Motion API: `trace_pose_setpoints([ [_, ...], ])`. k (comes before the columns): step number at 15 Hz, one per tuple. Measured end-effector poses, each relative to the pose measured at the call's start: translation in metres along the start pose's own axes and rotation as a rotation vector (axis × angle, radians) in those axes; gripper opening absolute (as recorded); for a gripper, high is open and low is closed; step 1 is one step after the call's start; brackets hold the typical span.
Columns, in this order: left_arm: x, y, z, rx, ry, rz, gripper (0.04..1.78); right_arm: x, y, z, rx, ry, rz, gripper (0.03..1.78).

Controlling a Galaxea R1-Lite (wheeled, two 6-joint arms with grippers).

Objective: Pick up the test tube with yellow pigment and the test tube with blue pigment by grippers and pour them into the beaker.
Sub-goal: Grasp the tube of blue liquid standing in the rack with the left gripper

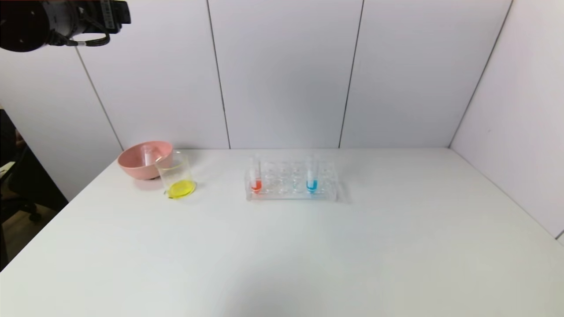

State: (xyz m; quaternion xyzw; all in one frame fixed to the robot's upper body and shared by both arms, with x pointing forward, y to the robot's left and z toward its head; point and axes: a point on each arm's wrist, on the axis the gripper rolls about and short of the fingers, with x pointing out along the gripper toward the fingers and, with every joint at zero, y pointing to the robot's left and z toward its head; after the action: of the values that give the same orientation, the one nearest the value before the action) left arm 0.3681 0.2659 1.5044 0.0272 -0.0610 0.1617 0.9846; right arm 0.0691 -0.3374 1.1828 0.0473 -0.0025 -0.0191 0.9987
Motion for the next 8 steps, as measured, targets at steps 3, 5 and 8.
trace_pose_setpoints([
  [3, -0.064, -0.018, -0.008, -0.011, 0.037, -0.176, 1.78, 0.000, 0.000, 0.000, 0.000, 0.000, 0.000, 1.77],
  [5, -0.106, -0.020, -0.020, 0.006, 0.064, -0.309, 1.78, 0.000, 0.000, 0.000, 0.000, 0.000, 0.000, 1.77],
  [8, -0.153, -0.018, -0.043, 0.027, 0.087, -0.480, 1.78, 0.000, 0.000, 0.000, 0.000, 0.000, 0.000, 1.77],
])
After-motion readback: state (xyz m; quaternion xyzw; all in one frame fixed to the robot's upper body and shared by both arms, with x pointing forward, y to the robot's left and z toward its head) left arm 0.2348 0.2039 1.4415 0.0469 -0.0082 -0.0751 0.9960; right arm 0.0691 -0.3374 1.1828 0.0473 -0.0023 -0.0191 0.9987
